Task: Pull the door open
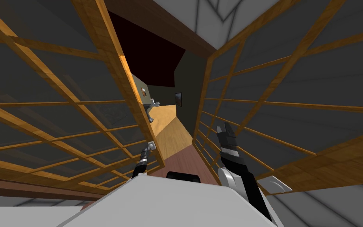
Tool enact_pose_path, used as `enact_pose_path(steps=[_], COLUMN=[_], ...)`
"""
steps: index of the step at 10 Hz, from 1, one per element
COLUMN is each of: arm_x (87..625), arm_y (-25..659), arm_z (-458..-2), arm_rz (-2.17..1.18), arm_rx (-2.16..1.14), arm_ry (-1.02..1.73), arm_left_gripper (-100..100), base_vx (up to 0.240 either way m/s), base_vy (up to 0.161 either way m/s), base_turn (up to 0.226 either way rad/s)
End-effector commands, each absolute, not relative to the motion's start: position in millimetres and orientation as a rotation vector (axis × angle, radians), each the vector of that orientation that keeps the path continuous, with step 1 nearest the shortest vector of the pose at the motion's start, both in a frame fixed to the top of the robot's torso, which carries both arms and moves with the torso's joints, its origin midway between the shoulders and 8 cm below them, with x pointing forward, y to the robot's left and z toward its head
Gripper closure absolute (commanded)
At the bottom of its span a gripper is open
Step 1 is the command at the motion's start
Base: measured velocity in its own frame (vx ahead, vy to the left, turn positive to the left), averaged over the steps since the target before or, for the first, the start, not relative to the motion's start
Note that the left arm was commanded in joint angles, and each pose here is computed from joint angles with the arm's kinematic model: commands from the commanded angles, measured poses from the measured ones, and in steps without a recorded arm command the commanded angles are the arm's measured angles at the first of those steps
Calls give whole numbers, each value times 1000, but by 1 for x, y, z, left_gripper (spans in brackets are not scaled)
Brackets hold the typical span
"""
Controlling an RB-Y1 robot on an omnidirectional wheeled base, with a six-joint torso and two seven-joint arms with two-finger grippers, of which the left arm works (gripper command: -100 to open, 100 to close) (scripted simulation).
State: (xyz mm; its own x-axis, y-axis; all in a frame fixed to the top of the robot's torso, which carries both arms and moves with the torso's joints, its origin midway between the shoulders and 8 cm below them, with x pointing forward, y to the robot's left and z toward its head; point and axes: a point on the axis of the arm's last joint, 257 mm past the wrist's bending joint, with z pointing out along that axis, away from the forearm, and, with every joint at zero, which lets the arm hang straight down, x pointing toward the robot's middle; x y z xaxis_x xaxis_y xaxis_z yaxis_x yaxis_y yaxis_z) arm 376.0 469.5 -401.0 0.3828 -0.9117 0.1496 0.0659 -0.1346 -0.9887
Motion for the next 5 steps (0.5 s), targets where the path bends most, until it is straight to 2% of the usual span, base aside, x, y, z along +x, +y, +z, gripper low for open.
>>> enact_pose_path(steps=[1, 5], arm_x=[382, 383], arm_y=[465, 468], arm_z=[-398, -398], arm_rz=[-1083, -1146], arm_rx=[-1469, -1523], arm_ry=[769, 693], arm_left_gripper=[100, 100], base_vx=[-47, -47], base_vy=[6, 6], base_turn=[-93, -55])
